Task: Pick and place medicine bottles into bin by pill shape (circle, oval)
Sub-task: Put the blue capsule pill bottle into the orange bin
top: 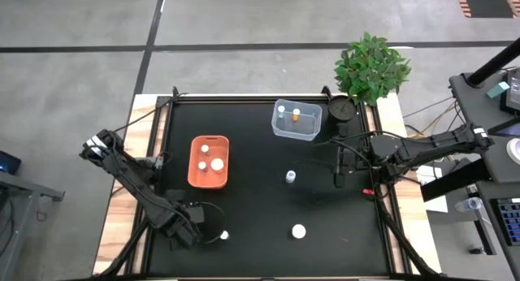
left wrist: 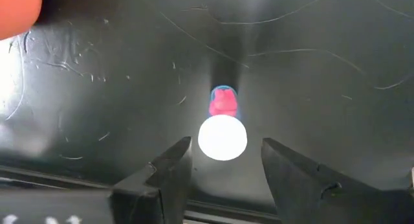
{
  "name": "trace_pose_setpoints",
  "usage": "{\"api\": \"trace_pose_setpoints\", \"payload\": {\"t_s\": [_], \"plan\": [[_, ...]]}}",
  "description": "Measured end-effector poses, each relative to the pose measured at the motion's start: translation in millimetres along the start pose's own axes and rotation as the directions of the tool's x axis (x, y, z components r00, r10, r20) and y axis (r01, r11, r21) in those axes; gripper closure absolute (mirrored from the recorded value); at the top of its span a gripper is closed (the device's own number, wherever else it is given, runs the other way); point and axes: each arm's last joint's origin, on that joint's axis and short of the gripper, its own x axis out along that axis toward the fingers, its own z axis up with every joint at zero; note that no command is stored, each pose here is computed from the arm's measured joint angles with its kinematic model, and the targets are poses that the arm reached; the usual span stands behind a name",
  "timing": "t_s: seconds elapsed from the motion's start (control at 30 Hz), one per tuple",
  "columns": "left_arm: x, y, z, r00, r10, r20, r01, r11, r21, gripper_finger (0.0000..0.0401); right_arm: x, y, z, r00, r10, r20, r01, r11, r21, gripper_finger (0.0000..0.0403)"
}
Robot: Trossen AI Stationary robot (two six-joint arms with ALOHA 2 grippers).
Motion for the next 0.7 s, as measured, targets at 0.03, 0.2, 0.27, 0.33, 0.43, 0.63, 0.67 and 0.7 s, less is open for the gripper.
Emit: {"api": "trace_pose_setpoints", "payload": {"t_s": [0.03,0.2,0.27,0.33,0.43,0.63,0.67,0.7], "plan": [[0,0,0,1.0,0.0,0.0,0.0,1.0,-0.006,0.0232,0,0,0,1.0,0.0,0.0,0.0,1.0,0.0,0.0213],[0,-1,-2,1.0,0.001,0.001,-0.001,1.0,-0.012,0.0232,0,0,0,1.0,0.0,0.0,0.0,1.0,0.0,0.0213],[1,-2,-3,1.0,0.003,0.002,-0.003,1.0,-0.006,0.0232,0,0,0,1.0,0.001,0.0,-0.001,1.0,0.0,0.0213],[1,-2,-4,1.0,0.003,0.002,-0.003,1.0,-0.001,0.0232,0,0,0,1.0,0.001,-0.002,-0.001,1.0,-0.001,0.0213],[3,-4,-5,1.0,-0.002,0.01,0.002,1.0,0.011,0.0232,0,0,0,1.0,0.001,-0.002,-0.001,1.0,-0.001,0.0213],[8,-3,-5,0.998,0.025,0.049,-0.025,1.0,0.018,0.0232,0,0,0,1.0,0.001,-0.002,-0.001,1.0,-0.001,0.0213],[9,-2,-5,0.998,0.024,0.05,-0.025,1.0,0.017,0.0232,0,0,0,1.0,0.001,-0.002,-0.001,1.0,-0.001,0.0213],[11,-2,-5,0.998,0.02,0.052,-0.021,1.0,0.017,0.0232,0,0,0,1.0,0.001,-0.002,-0.001,1.0,-0.001,0.0213]]}}
